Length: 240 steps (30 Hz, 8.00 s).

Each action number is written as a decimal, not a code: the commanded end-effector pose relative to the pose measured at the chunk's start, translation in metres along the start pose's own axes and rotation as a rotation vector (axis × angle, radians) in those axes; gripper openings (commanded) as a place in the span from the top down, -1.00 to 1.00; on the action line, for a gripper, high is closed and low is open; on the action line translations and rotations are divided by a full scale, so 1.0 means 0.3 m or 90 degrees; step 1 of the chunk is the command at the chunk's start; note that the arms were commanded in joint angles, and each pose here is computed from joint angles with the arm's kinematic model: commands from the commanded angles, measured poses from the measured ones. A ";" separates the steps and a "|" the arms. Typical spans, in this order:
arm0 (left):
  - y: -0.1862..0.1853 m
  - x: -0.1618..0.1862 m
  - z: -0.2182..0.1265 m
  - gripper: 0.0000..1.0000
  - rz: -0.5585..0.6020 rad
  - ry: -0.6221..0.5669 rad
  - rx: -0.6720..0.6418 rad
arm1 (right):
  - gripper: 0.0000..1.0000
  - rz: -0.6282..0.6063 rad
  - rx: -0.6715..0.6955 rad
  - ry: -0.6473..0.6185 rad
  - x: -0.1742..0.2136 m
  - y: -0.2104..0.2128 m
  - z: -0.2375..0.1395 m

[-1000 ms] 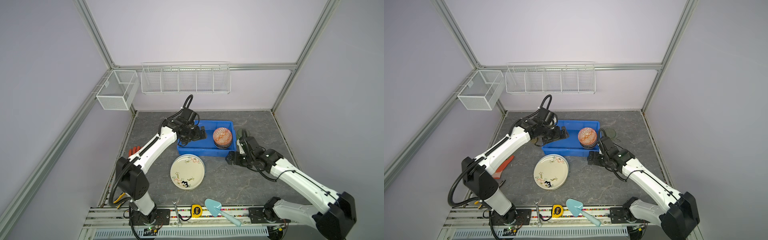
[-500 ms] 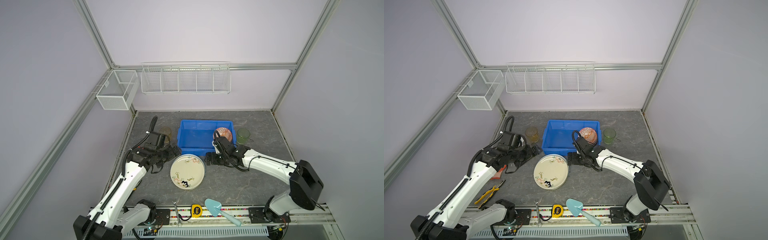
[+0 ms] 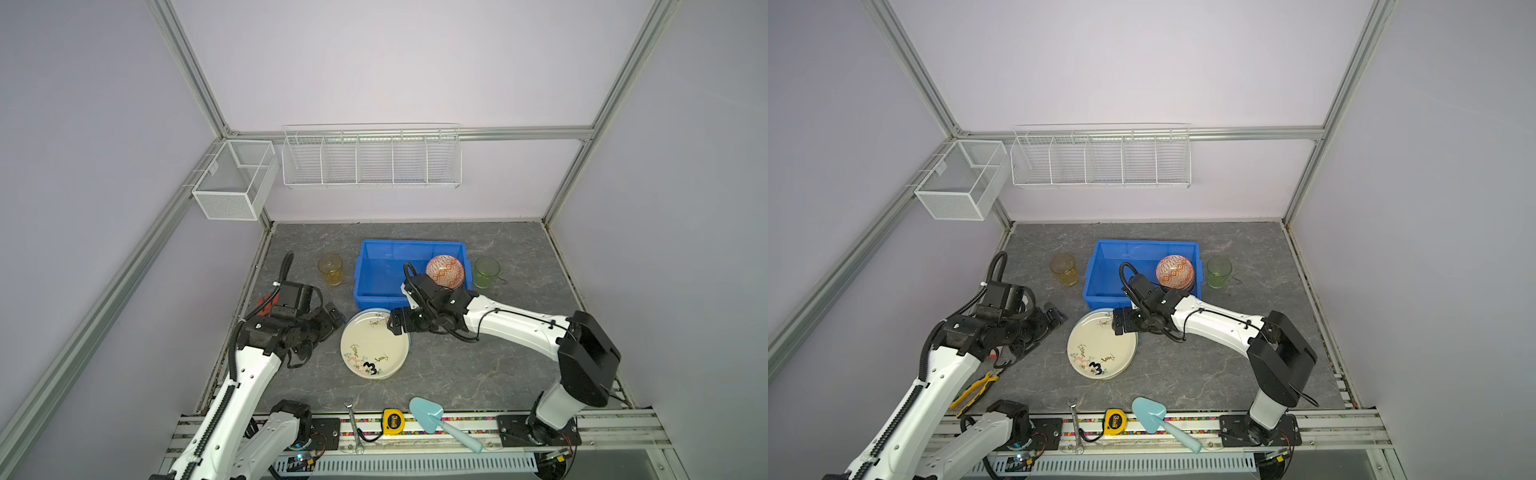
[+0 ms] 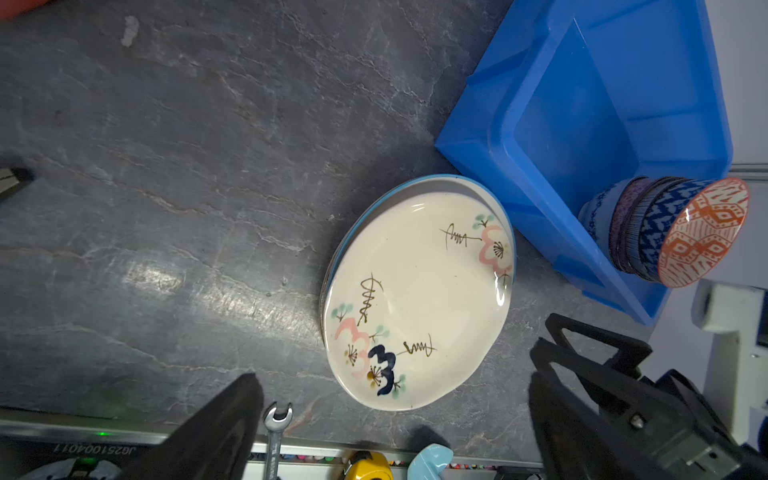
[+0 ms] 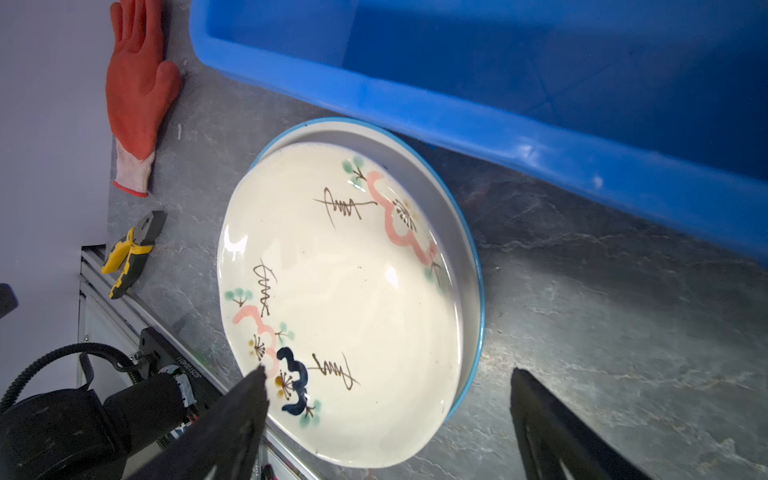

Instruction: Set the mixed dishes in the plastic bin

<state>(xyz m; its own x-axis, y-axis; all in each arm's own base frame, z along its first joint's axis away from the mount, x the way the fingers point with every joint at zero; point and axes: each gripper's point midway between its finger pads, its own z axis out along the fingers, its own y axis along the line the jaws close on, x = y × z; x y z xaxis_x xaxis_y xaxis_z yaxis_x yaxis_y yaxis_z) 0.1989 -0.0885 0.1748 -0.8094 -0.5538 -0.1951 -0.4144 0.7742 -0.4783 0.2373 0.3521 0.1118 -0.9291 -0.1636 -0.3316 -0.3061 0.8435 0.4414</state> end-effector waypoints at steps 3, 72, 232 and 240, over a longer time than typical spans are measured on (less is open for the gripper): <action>0.098 0.077 0.032 -0.99 -0.043 0.043 -0.044 | -0.85 -0.002 0.035 0.026 0.042 -0.027 -0.051; 0.049 0.071 0.379 -1.00 0.062 0.110 0.045 | -0.89 -0.029 -0.059 0.078 0.075 0.084 0.116; -0.545 0.064 -0.030 1.00 0.205 0.018 0.571 | 0.33 0.130 -0.357 -0.154 -0.145 0.026 -0.489; -0.519 0.073 0.016 0.69 0.190 0.023 0.546 | 0.87 0.129 -0.361 -0.162 -0.180 0.033 -0.502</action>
<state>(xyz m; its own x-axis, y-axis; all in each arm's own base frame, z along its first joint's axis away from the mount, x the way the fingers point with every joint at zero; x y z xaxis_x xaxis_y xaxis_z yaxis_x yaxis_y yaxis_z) 0.2492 -0.2161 0.2263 -0.8634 -0.3547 -0.3587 0.1968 0.4178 -0.8870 0.2480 0.2821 0.2332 -0.9422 0.1629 -0.2927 -0.1816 0.4857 0.8550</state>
